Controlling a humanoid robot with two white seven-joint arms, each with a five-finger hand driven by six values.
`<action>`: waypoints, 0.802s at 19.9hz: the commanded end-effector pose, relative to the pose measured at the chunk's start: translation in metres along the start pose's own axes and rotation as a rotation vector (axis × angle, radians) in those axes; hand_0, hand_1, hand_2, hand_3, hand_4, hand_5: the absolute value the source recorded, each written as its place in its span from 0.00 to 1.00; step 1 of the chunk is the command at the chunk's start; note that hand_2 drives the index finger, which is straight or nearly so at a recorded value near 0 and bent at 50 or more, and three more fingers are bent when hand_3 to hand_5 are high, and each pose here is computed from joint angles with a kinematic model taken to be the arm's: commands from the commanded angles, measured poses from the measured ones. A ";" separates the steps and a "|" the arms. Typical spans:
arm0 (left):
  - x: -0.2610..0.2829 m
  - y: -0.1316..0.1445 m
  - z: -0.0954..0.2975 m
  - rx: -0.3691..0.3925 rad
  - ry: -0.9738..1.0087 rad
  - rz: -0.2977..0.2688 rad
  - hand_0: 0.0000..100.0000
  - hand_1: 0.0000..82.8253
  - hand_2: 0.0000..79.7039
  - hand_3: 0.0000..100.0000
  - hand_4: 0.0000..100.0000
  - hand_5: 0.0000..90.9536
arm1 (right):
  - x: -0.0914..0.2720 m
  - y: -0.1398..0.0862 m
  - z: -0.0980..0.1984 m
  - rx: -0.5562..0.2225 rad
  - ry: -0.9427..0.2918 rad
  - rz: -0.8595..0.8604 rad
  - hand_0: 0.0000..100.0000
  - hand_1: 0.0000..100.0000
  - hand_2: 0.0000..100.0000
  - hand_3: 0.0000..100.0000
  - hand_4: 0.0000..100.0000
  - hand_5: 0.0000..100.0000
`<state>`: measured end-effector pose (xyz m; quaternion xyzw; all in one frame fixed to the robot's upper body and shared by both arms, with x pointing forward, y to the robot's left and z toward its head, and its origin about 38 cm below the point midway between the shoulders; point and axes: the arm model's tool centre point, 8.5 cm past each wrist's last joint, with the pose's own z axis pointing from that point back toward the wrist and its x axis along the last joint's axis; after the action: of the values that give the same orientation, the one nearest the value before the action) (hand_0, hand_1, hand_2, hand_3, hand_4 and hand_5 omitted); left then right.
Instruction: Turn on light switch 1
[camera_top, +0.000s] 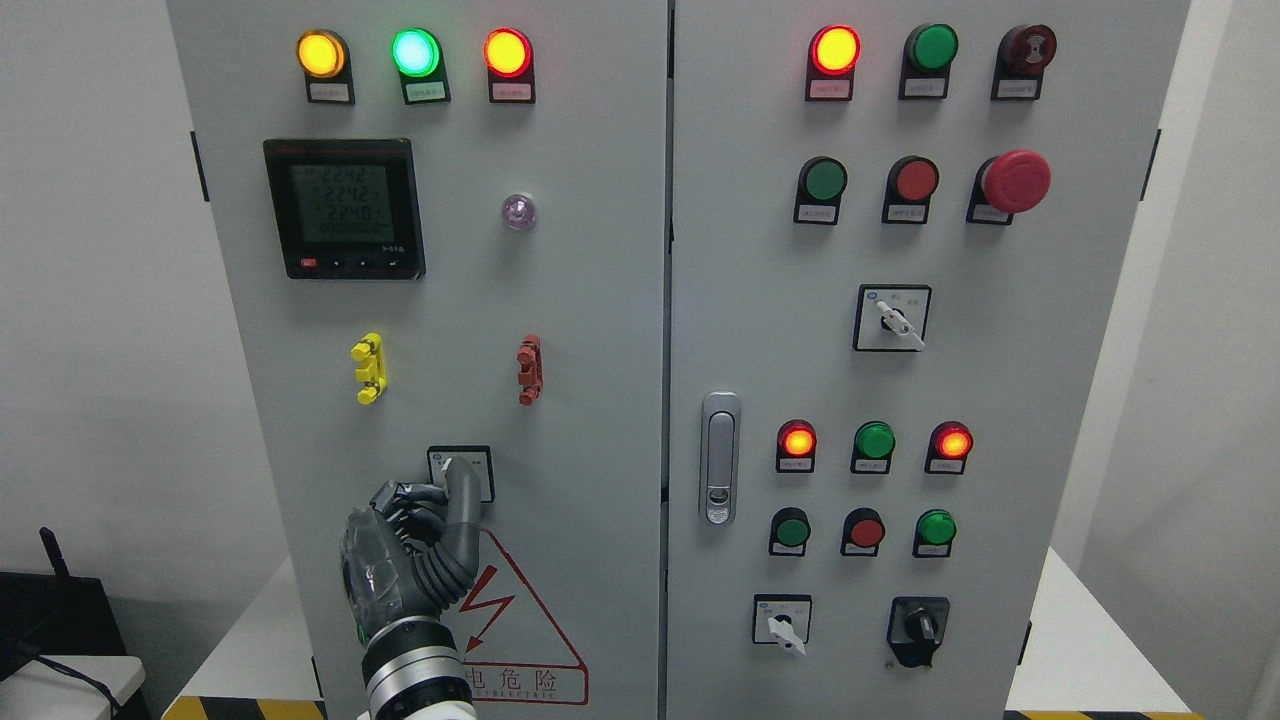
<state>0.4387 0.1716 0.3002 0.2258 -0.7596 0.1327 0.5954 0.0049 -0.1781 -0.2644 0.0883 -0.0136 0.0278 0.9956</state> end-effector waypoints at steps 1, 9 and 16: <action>0.001 0.000 -0.001 0.000 -0.001 0.001 0.50 0.50 0.79 0.93 0.90 0.99 | 0.000 0.000 0.000 0.000 -0.002 -0.018 0.12 0.39 0.00 0.00 0.00 0.00; 0.000 -0.001 -0.001 -0.008 0.001 0.002 0.57 0.46 0.81 0.94 0.90 0.99 | 0.000 0.000 0.000 0.000 -0.002 -0.017 0.12 0.39 0.00 0.00 0.00 0.00; -0.001 -0.002 0.000 -0.016 0.006 0.006 0.64 0.32 0.82 0.95 0.90 0.99 | 0.000 0.000 0.000 0.000 -0.002 -0.018 0.12 0.39 0.00 0.00 0.00 0.00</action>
<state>0.4396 0.1707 0.3003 0.2208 -0.7602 0.1292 0.5972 0.0048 -0.1781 -0.2644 0.0882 -0.0135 0.0277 0.9956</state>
